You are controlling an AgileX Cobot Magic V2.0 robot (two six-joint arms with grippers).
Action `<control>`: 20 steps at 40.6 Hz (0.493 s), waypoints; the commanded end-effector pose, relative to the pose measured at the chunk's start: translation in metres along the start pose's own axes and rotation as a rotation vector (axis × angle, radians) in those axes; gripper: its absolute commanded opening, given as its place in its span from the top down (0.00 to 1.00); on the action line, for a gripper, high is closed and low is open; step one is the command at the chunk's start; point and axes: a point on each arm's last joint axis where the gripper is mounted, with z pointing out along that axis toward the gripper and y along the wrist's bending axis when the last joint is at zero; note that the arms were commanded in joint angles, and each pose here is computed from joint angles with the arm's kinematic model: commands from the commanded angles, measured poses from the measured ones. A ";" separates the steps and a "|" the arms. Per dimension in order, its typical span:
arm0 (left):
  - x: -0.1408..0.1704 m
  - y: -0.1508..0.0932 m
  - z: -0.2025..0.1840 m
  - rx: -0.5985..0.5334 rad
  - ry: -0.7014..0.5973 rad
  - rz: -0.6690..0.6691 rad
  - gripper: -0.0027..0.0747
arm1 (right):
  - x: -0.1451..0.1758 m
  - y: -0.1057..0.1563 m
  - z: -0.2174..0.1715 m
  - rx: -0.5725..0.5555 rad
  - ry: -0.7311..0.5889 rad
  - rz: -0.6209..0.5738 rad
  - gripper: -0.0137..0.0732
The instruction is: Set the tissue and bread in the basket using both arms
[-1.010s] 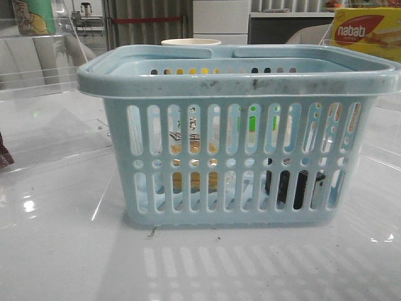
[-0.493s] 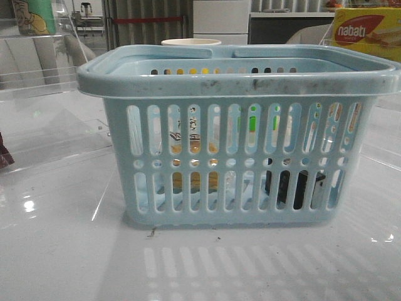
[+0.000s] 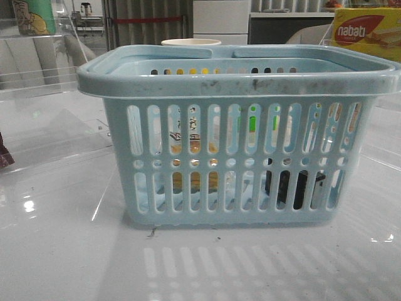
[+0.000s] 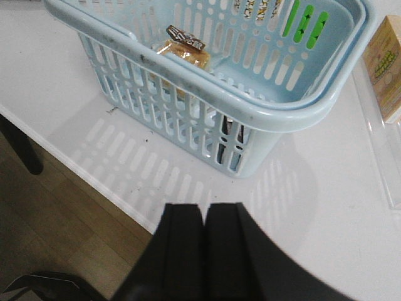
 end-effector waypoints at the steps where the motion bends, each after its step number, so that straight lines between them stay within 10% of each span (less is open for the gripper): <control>1: 0.005 0.003 -0.006 -0.087 -0.172 -0.032 0.85 | -0.012 -0.001 -0.005 0.013 -0.090 -0.008 0.78; 20: 0.061 0.004 -0.003 -0.218 -0.243 -0.029 0.85 | -0.013 -0.001 -0.004 0.013 -0.088 -0.008 0.78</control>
